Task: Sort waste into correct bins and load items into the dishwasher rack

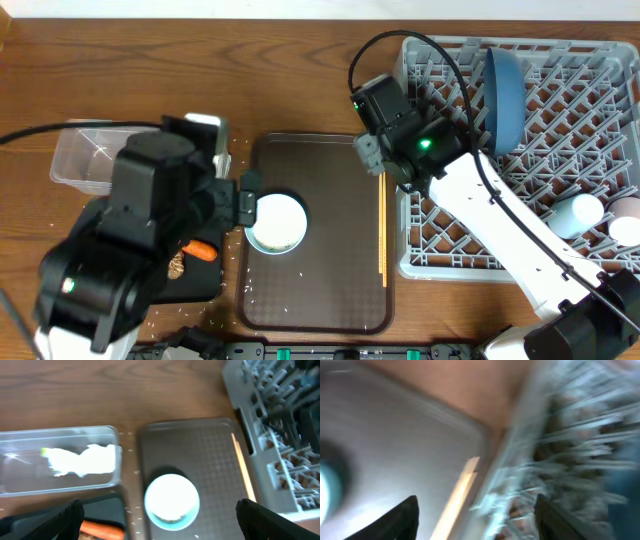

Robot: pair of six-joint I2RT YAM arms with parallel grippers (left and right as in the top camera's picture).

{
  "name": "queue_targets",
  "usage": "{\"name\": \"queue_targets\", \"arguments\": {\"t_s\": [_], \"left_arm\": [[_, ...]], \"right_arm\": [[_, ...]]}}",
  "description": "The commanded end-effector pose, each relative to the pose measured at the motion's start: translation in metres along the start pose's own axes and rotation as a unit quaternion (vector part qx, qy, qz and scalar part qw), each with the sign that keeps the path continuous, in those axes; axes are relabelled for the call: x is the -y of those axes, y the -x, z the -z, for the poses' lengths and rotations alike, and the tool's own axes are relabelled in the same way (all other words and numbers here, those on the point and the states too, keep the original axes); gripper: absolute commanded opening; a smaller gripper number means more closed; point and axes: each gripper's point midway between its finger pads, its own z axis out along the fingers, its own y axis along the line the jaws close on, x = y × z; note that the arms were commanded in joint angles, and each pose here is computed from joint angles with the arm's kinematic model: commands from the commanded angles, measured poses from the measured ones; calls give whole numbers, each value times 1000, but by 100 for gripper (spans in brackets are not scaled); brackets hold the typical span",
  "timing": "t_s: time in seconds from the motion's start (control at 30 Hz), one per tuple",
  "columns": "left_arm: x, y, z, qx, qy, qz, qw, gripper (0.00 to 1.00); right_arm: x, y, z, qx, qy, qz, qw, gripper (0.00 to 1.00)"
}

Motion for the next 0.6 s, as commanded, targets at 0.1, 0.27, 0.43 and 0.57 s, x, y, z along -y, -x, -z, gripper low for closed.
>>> {"name": "queue_targets", "arguments": {"t_s": [0.1,0.27,0.43,0.57], "left_arm": [[-14,-13,12,-11,28,26,999,98],[-15,-60,-11,-140,38,17,989,98],[-17,-77,-25,-204,50,12,978,98],[-15,-78,-35,-221,48,11,974,98]], "right_arm": [[-36,-14,6,-47,108,-107,987,65],[-29,-7,4,-39,108,-160,980,60],[-25,2,23,-10,115,-156,981,58],[-14,18,67,59,125,-154,978,58]]}}
